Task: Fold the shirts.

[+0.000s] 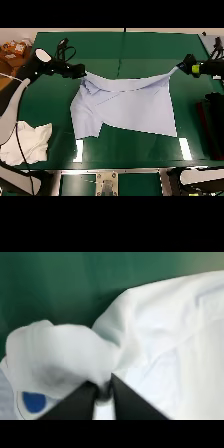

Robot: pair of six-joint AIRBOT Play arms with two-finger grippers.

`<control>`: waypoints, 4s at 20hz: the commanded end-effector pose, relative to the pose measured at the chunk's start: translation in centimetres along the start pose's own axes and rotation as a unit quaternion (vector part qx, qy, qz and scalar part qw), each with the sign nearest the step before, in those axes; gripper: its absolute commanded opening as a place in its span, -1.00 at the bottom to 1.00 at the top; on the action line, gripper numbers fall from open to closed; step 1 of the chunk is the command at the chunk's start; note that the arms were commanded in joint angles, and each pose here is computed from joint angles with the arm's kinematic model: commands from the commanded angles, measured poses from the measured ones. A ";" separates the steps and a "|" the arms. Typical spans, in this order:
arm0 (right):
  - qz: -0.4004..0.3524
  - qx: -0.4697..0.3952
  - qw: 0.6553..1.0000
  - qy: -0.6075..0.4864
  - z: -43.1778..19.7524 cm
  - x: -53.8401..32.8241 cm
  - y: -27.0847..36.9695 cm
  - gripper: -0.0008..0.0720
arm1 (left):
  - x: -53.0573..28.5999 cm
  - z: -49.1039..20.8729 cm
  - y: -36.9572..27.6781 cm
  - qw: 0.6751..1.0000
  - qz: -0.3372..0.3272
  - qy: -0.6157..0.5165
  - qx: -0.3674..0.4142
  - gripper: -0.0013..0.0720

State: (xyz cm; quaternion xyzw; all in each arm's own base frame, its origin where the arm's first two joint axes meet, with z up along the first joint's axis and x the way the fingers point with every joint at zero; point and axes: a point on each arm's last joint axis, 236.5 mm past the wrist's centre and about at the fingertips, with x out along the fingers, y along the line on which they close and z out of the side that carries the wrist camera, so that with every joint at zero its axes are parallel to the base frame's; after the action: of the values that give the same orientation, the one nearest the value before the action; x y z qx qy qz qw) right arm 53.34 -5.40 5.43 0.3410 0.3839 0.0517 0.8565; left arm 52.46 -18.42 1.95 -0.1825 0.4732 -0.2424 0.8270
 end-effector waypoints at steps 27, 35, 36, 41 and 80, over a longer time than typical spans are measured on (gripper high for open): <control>-0.179 0.268 0.934 0.153 -25.1 -15.5 -17.6 0.13 | -0.8 -17.1 8.8 0.968 -0.040 0.242 -0.046 -0.89; -0.099 0.280 0.921 0.253 -31.1 -9.8 -15.3 0.13 | -1.1 -17.3 8.5 0.966 -0.047 0.248 -0.050 -0.89; -0.097 0.275 0.920 0.261 -31.4 -9.5 -14.9 0.13 | -1.1 -17.3 8.5 0.966 -0.047 0.248 -0.050 -0.89; -0.089 0.274 0.917 0.278 -31.9 -9.7 -14.2 0.12 | -1.4 -17.8 8.1 0.963 -0.055 0.260 -0.051 -0.89; -0.009 -0.038 0.981 -0.192 4.0 -21.6 5.2 -0.94 | -25.3 5.4 -11.5 0.969 -0.034 -0.203 0.137 -0.88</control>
State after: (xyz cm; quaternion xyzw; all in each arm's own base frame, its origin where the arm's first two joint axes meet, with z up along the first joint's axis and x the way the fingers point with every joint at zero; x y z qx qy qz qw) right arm 37.74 -10.36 33.12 0.2788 0.1427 -0.0130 0.9496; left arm 37.68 -11.88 37.17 -0.0849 0.1638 -0.2773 0.9429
